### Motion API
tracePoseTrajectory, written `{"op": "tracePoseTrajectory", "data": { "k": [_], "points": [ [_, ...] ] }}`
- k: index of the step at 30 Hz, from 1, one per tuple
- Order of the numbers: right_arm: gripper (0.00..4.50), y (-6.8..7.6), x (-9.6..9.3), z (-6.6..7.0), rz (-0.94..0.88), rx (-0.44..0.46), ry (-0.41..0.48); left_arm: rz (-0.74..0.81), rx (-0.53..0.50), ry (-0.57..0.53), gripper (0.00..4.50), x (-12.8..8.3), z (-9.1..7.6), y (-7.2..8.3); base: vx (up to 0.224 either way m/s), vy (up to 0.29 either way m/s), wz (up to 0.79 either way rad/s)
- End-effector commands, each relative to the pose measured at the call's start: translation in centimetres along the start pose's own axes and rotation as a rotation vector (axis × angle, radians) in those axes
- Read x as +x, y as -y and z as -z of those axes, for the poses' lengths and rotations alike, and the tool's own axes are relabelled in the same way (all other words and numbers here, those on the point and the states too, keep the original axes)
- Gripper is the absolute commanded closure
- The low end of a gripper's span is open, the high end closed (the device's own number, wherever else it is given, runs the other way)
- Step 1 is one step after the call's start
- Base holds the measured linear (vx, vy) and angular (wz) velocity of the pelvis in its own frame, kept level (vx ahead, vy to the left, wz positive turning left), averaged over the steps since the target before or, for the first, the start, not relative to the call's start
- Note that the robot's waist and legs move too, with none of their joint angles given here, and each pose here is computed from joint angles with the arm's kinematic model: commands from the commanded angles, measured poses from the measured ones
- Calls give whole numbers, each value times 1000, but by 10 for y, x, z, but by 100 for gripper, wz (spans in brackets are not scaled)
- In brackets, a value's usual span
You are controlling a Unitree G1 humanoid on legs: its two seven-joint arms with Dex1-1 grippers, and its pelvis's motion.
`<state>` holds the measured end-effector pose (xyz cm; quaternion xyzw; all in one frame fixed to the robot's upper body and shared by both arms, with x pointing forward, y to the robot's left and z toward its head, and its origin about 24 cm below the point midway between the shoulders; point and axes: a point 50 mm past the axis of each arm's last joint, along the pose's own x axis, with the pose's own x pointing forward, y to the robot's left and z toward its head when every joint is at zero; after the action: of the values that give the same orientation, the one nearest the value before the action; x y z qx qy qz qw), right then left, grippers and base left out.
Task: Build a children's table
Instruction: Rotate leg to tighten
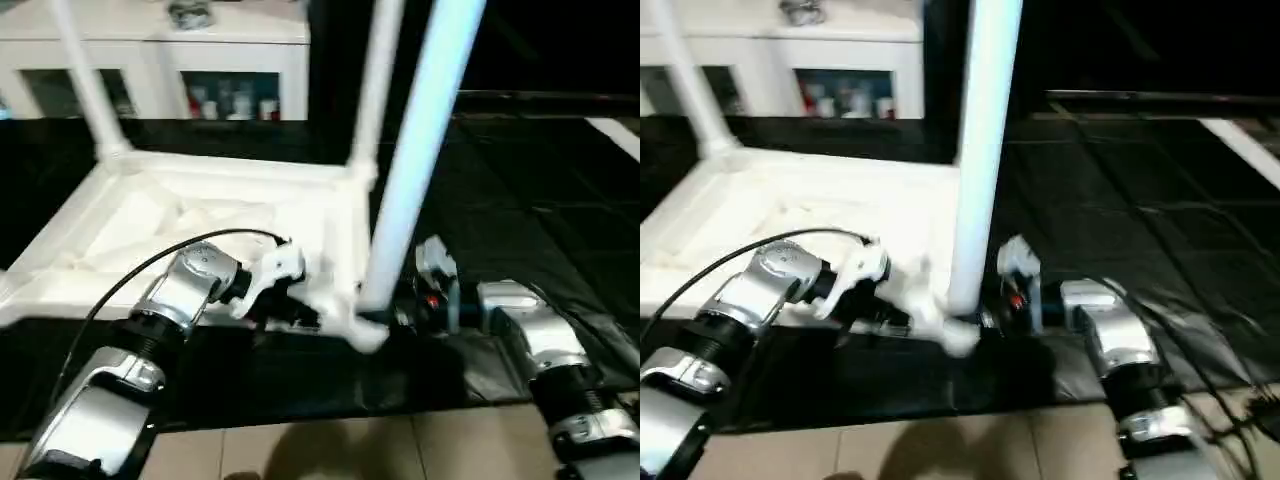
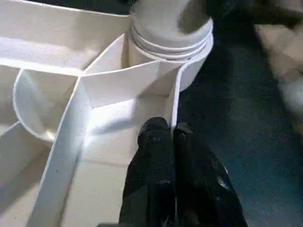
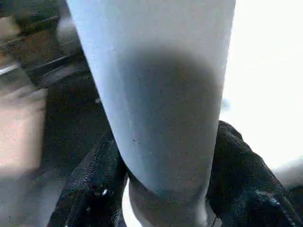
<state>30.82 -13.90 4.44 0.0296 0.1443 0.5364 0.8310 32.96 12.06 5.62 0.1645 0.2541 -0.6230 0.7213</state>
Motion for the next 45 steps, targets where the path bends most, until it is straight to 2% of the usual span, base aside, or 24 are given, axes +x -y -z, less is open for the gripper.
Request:
{"op": "tracePoseTrajectory", "data": {
  "k": [1,5,8,11,14,15,19,21,25,27,28,29,31,32,33,34,39,45],
  "points": [
    [241,-1,29,9,176,95,-6,-114,-104,101,450,30,-22,-3,0,0,0],
    [243,2,49,8,340,131,-18,-216,-176,148,450,43,-34,-8,0,0,0],
    [244,2,69,-1,452,147,-16,-318,-230,199,450,53,-48,-12,0,0,0],
    [246,4,77,-4,530,142,-40,-349,-235,210,450,58,-55,-13,0,0,0],
    [246,1,85,-7,528,139,-33,-340,-210,208,450,61,-60,-10,0,0,0],
    [195,0,85,-7,528,140,-32,-340,-209,206,450,61,-60,-10,0,0,0],
    [160,-1,87,-11,518,163,11,-330,-191,179,450,58,-54,-11,0,0,0],
    [139,2,82,-13,523,128,23,-289,-147,147,450,51,-45,-10,0,0,0],
    [94,5,75,-12,504,100,28,-263,-118,143,450,46,-41,-10,0,0,0],
    [79,8,62,-5,456,80,4,-228,-137,132,450,37,-34,-11,0,0,0],
    [69,8,53,-4,406,55,4,-187,-104,123,450,32,-29,-9,0,0,0],
    [69,8,53,-4,406,55,4,-187,-104,123,450,32,-29,-9,0,0,0],
    [42,6,38,-4,289,12,18,-115,-48,100,450,24,-21,-5,0,0,0],
    [35,2,23,-6,149,-30,14,-47,-18,83,450,15,-15,-2,0,0,0],
    [25,2,23,-6,149,-30,14,-47,-18,83,450,15,-15,-2,0,0,0],
    [14,0,14,-6,79,-53,0,-10,-6,76,450,11,-11,-1,0,0,0],
    [5,2,-4,-9,-31,-122,-58,96,37,44,450,0,-5,4,0,0,0],
    [5,-1,-18,-17,-241,-131,-100,248,96,-40,450,-9,3,14,0,0,0]
  ]
}}
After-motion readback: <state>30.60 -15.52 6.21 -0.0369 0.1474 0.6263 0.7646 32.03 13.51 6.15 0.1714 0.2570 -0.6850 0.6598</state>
